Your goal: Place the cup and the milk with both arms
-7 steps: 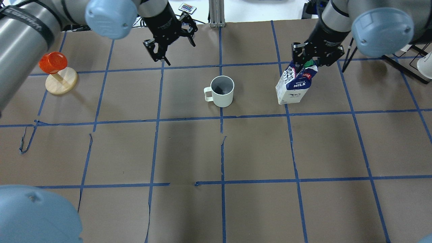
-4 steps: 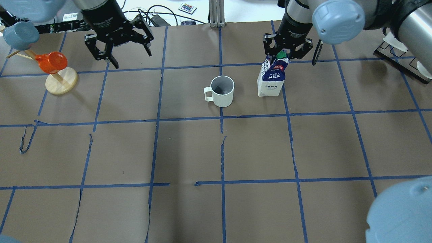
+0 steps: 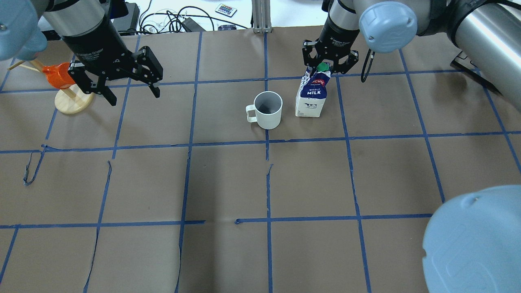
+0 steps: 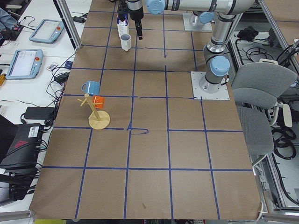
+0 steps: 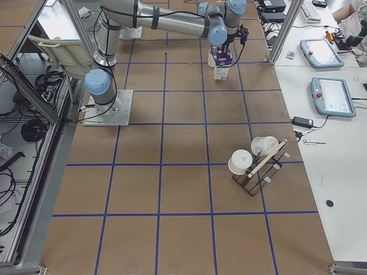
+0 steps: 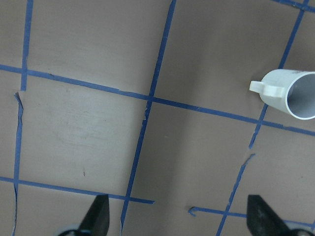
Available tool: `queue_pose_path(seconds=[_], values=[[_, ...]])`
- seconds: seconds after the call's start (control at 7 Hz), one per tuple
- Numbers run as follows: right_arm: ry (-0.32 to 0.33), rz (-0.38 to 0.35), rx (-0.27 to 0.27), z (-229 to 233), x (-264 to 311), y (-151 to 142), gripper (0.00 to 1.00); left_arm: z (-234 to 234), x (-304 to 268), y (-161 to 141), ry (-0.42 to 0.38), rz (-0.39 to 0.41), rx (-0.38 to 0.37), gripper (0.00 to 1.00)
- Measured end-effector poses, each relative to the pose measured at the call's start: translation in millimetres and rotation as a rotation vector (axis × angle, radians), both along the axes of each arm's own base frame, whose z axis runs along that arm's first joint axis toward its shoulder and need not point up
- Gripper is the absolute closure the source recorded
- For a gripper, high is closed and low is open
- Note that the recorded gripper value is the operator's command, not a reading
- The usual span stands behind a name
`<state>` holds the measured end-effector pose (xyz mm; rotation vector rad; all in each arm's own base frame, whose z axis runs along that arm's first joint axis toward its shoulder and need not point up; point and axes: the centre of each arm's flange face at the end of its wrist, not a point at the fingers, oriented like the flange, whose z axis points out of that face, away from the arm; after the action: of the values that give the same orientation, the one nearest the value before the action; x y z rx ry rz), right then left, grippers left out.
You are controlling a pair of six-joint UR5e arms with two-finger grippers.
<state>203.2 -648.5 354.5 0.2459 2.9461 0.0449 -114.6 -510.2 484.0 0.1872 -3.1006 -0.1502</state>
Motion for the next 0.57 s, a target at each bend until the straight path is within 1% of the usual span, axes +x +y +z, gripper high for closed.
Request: queue_pose_path(seconds=[0.14,0.29,0.43,0.57], values=[[0.002,0.005,0.009,-5.5,12.1,1.1,0.95,-8.6,1.5,8.0,-0.007,-0.014,-0.046,0.00],[0.005,0.011,0.013,-8.3,20.0,1.8,0.94,-13.1,2.6,9.5,-0.009,-0.021,-0.103,0.00],[0.007,0.017,0.015,-9.6,24.4,2.7,0.93,-14.7,1.5,8.5,-0.009,-0.029,-0.134,0.00],[0.008,0.023,0.015,-10.1,27.8,3.6,0.90,-15.7,-0.1,7.4,-0.009,-0.035,-0.144,0.00]])
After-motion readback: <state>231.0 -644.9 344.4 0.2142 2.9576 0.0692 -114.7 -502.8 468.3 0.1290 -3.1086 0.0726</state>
